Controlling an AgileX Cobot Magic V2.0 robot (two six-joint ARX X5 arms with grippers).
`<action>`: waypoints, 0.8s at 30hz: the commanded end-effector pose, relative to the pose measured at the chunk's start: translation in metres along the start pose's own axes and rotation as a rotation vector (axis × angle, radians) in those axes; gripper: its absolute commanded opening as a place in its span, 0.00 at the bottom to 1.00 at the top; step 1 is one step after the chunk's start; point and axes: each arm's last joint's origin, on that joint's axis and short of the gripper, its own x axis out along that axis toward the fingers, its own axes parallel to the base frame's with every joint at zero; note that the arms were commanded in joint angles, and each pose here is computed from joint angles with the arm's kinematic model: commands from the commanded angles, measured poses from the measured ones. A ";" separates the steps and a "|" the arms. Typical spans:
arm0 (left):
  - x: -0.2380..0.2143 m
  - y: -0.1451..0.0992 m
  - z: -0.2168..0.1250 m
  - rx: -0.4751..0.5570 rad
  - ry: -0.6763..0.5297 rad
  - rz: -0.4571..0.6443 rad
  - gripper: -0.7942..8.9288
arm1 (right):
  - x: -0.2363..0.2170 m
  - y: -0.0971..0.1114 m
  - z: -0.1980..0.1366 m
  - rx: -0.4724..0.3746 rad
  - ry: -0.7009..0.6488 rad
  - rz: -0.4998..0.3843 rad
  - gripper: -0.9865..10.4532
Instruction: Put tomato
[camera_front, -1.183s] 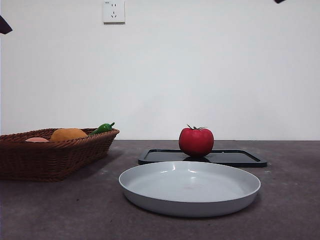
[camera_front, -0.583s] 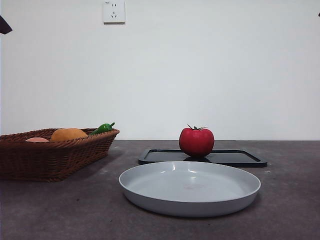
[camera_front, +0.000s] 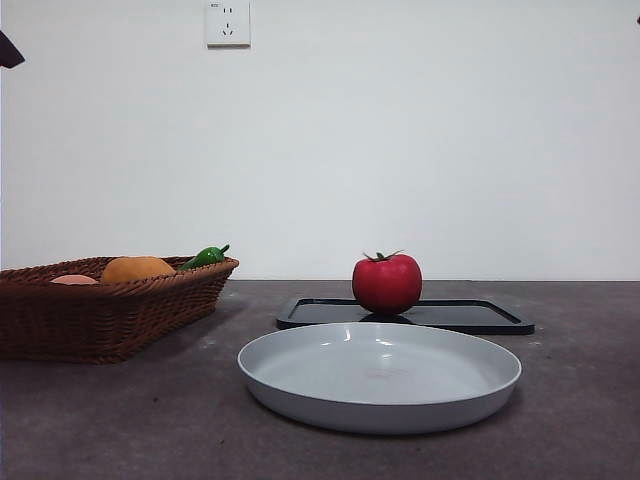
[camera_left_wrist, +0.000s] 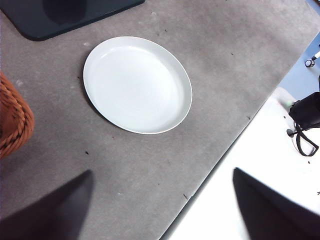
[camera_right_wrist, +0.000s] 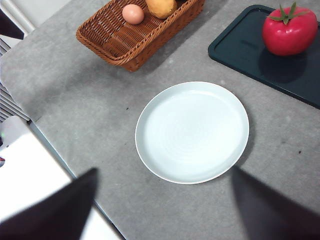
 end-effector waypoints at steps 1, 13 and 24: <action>-0.003 -0.002 0.005 0.025 -0.016 -0.006 0.28 | 0.000 0.001 0.003 -0.006 -0.008 0.006 0.20; -0.003 -0.002 0.005 0.025 -0.016 -0.006 0.09 | 0.000 0.001 0.003 -0.007 -0.010 0.004 0.10; -0.003 -0.002 0.005 0.026 -0.016 -0.006 0.09 | 0.000 0.001 0.003 -0.008 -0.011 0.005 0.10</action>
